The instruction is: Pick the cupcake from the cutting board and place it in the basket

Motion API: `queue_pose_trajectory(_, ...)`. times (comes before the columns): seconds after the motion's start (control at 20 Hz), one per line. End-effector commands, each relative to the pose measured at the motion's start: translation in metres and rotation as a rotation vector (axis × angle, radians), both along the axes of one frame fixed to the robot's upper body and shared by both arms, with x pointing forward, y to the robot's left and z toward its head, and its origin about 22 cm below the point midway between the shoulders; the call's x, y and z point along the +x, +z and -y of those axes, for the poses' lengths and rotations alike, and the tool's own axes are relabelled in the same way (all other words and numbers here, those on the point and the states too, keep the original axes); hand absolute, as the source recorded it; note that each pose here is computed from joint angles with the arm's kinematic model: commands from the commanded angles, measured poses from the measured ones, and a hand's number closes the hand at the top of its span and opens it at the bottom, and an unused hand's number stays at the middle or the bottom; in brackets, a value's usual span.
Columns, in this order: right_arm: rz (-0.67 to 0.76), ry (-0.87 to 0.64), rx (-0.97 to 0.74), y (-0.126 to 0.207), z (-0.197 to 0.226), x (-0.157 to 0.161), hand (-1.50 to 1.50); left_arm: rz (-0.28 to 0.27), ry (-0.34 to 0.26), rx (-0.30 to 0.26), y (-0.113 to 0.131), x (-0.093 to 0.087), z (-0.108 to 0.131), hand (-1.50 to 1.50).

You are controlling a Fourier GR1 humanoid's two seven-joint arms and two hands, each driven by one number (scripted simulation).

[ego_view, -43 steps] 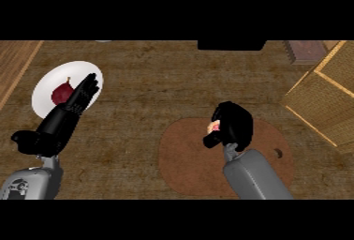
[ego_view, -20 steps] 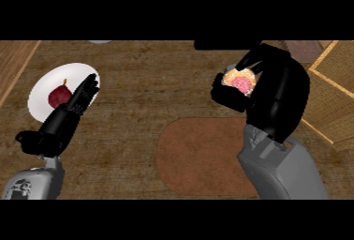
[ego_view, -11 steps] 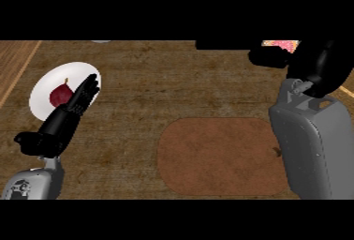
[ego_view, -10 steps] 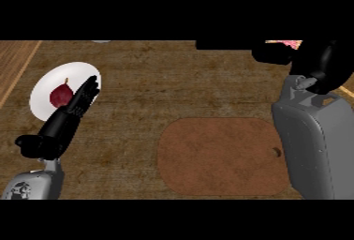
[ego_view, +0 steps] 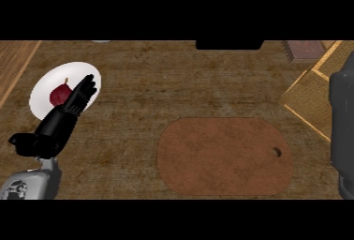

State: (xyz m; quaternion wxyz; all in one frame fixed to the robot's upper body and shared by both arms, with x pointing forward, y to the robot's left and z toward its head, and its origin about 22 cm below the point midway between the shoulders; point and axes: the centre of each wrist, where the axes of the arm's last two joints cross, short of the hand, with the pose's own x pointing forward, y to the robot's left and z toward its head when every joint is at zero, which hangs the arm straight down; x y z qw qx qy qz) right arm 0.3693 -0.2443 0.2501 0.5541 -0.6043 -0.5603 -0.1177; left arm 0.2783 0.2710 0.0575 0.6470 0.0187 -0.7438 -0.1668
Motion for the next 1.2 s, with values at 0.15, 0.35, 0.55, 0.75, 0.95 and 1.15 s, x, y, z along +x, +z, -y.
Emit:
queue_pose_trajectory(0.15, -0.017, -0.05, 0.041, -0.03, 0.066, -0.004, 1.5, -0.003, -0.005, -0.006, 0.006, 0.007, -0.008, 0.0)
queue_pose_trajectory(0.35, -0.069, -0.042, 0.075, -0.033, 0.102, 0.0, 1.5, 0.004, -0.003, 0.02, -0.009, 0.001, -0.015, 0.0)
queue_pose_trajectory(0.55, -0.021, -0.066, 0.063, -0.057, 0.117, 0.007, 1.5, 0.01, -0.012, 0.008, 0.001, -0.002, 0.015, 0.0)
queue_pose_trajectory(0.75, -0.017, -0.088, -0.013, -0.093, 0.127, -0.018, 1.5, -0.001, 0.002, 0.0, -0.004, -0.003, 0.0, 0.0)
queue_pose_trajectory(0.95, -0.017, -0.108, -0.072, -0.112, 0.152, -0.013, 1.5, -0.01, -0.011, 0.0, 0.011, -0.022, 0.014, 0.0)
queue_pose_trajectory(1.15, 0.156, -0.191, 0.001, -0.095, 0.165, -0.004, 1.5, 0.003, -0.002, -0.006, -0.006, -0.011, 0.025, 0.0)
